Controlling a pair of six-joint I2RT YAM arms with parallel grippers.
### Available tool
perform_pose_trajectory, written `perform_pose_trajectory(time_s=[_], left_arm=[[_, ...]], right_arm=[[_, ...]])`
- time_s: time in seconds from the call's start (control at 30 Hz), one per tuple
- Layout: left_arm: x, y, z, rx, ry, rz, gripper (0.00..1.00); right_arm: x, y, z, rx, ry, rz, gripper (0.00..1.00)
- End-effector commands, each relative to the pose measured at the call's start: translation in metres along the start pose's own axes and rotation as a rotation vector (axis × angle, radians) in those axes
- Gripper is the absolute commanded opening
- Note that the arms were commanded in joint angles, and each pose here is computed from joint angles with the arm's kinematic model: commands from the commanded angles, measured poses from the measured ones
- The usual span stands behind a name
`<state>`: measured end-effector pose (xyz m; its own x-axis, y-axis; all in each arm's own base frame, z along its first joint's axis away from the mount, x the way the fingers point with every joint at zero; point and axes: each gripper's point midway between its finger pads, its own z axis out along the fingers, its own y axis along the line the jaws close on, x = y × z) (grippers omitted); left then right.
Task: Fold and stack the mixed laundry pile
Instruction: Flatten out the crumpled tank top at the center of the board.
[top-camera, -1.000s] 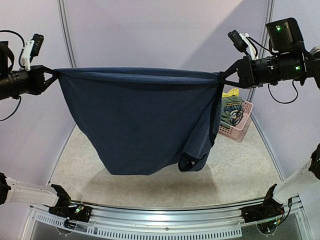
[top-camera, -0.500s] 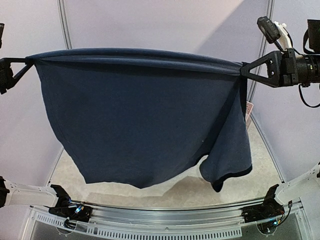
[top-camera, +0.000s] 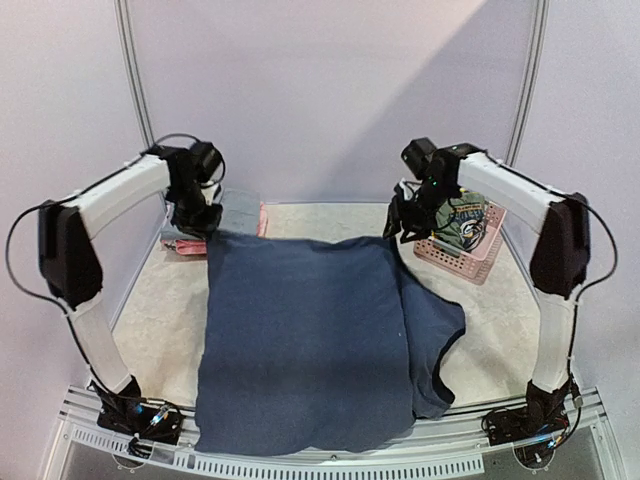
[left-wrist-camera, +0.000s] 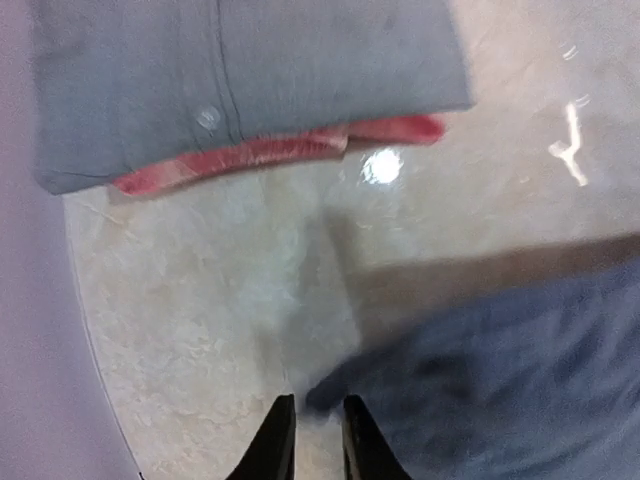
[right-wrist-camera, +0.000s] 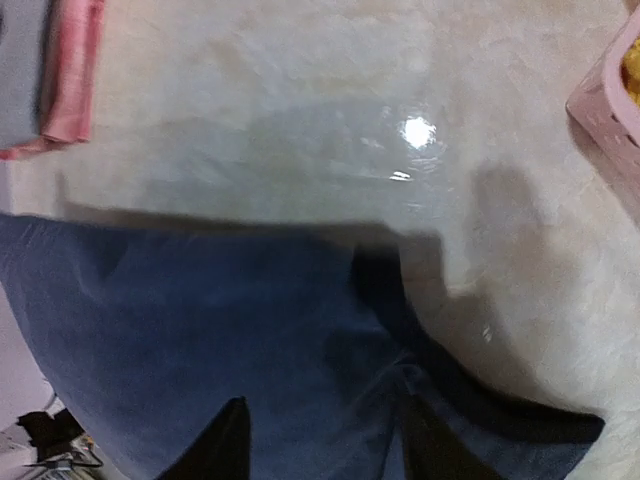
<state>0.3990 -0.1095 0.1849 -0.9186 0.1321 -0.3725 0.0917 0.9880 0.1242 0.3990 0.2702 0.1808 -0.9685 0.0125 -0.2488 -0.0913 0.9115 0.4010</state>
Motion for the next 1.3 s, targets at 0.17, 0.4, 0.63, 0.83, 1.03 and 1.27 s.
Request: perform_pose_trajectory(time_s=[0.17, 0.4, 0.63, 0.83, 1.03, 1.27], left_arm=[[0.0, 0.009, 0.038, 0.024, 0.032, -0.123, 0.73], [0.045, 0.003, 0.02, 0.065, 0.068, -0.112, 0.76], [0.117, -0.04, 0.016, 0.19, 0.143, -0.1, 0.7], [0.166, -0.073, 0.026, 0.26, 0.205, -0.099, 0.67], [0.202, -0.091, 0.04, 0.283, 0.255, -0.097, 0.65], [0.225, -0.099, 0.06, 0.3, 0.296, -0.127, 0.63]], right_arm=[[-0.035, -0.006, 0.029, 0.025, -0.018, 0.015, 0.75], [0.012, -0.047, 0.022, 0.146, 0.015, 0.021, 0.78], [0.076, -0.075, 0.005, 0.163, 0.032, 0.116, 0.72], [0.116, -0.105, -0.008, 0.222, -0.01, 0.182, 0.7], [0.142, -0.123, -0.01, 0.262, 0.01, 0.226, 0.68], [0.153, -0.131, -0.009, 0.281, 0.013, 0.27, 0.67]])
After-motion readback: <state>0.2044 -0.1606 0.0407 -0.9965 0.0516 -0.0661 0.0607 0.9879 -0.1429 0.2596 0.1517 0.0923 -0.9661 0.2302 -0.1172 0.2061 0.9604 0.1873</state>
